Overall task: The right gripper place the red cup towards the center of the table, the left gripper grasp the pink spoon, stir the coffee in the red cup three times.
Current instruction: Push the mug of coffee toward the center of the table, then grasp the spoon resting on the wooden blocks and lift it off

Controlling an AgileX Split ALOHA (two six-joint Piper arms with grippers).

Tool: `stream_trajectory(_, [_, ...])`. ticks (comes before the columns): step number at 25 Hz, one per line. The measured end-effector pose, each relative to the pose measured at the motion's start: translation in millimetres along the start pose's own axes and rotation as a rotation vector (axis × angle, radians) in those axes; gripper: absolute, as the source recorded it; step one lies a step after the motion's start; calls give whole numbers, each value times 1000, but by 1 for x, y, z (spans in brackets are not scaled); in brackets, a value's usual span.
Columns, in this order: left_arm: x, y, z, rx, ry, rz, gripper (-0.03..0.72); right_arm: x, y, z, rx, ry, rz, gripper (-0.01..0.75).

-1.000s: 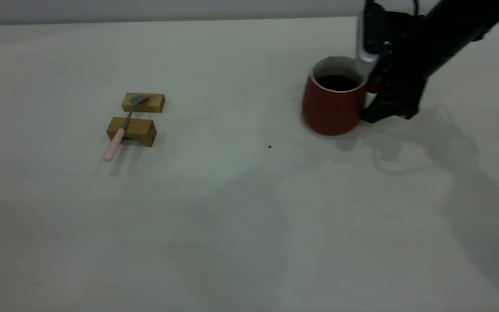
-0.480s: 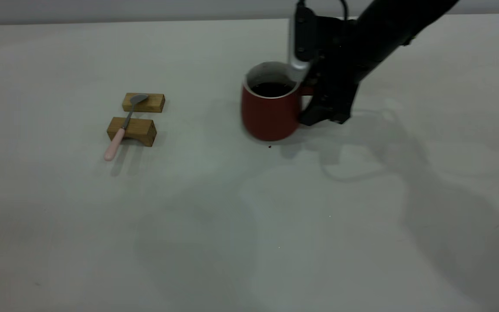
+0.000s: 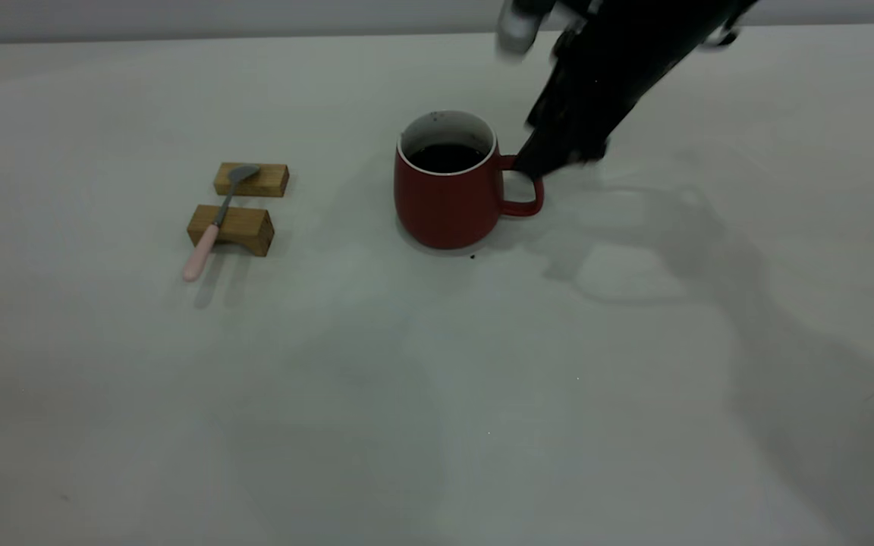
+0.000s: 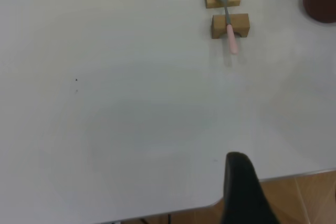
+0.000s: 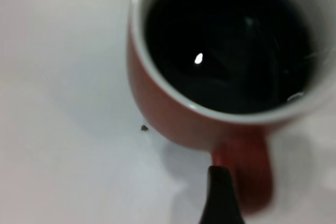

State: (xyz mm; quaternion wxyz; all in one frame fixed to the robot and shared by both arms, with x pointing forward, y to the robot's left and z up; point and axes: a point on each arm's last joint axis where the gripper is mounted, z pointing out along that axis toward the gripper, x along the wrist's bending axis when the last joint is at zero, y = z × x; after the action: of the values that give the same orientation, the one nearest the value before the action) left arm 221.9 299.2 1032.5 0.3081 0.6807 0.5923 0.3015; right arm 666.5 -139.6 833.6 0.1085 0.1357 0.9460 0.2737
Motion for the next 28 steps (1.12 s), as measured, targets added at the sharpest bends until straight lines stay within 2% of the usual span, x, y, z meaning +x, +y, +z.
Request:
stream_trajectory(3, [0,0,0,0,0,0,490,-1,10,-39,-9,39,170,588])
stream_trajectory(7, [0,0,0,0,0,0,490,10,35,-97,2,67,613,588])
stream_trajectory(11, [0,0,0,0,0,0,490,33,40,-165,167,-4,842,588])
stream_trajectory(13, [0,0,0,0,0,0,490,52,31,-196,295,-67,902,588])
stream_trajectory(17, [0,0,0,0,0,0,490,98,4,-253,474,-214,980,588])
stream_trajectory(20, [0,0,0,0,0,0,490,134,-19,-280,516,-266,1042,588])
stream_trajectory(23, [0,0,0,0,0,-1,490,166,-45,-299,510,-301,1115,588])
stream_trajectory(28, [0,0,0,0,0,-1,490,214,-78,-322,412,-404,1175,588])
